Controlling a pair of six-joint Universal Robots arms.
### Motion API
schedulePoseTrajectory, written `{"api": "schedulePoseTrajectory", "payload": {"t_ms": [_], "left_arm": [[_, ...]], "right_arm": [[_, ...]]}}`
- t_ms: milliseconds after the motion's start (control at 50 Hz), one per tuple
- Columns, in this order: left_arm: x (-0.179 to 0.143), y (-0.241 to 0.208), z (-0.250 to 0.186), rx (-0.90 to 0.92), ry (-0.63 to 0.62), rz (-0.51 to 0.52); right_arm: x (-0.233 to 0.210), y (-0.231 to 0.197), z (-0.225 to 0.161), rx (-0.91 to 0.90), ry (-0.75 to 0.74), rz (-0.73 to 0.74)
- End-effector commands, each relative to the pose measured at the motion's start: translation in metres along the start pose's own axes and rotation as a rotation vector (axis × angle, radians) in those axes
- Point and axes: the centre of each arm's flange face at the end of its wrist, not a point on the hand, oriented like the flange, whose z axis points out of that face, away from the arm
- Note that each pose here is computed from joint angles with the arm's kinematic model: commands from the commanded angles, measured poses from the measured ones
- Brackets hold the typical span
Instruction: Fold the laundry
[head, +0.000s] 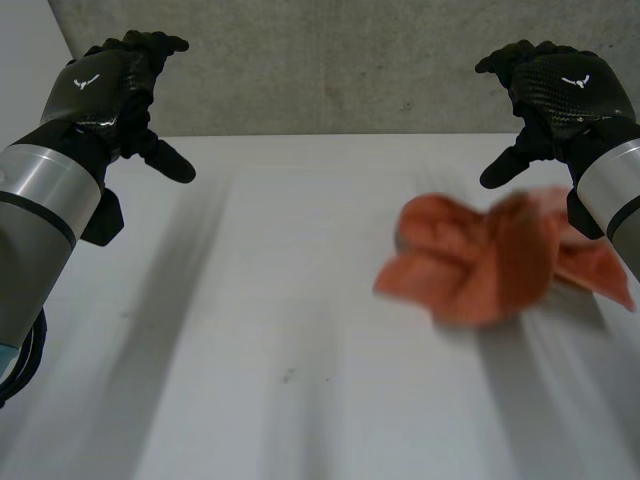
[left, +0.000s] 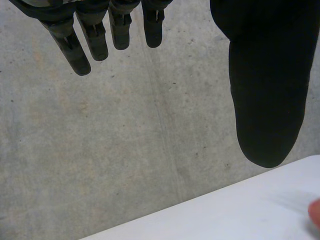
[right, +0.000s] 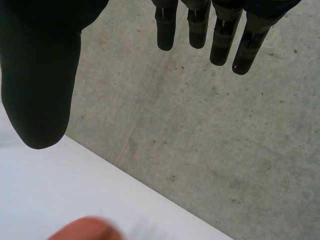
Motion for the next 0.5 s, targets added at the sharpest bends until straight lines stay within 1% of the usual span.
{"api": "schedulePoseTrajectory", "payload": {"t_ms": [20,220,320,400,420,440,460,480,500], "left_arm": [[0.000,0.000,0.000,0.000,0.000,0.000],[0.001,0.002,0.000,-0.007,0.004,-0.001],[0.002,0.010,0.002,-0.031,0.005,0.000],[0.002,0.016,0.003,-0.049,0.006,0.000],[0.005,0.019,0.002,-0.061,0.013,-0.001],[0.011,0.024,0.001,-0.078,0.028,-0.005],[0.011,0.024,0.001,-0.078,0.028,-0.005],[0.019,0.029,-0.002,-0.099,0.052,-0.005],[0.019,0.029,-0.002,-0.099,0.052,-0.005]], "right_arm": [[0.000,0.000,0.000,-0.001,-0.001,0.000],[-0.001,0.001,0.000,-0.004,-0.003,0.001],[0.000,0.002,0.001,-0.005,-0.005,-0.005],[0.000,0.001,0.003,-0.016,-0.014,-0.072],[0.000,0.003,0.003,-0.034,-0.017,-0.114],[0.000,0.003,0.003,-0.034,-0.017,-0.114],[0.000,0.007,0.002,-0.066,-0.025,-0.164],[0.000,0.007,0.002,-0.066,-0.025,-0.164],[0.002,0.012,0.002,-0.112,-0.029,-0.214]]}}
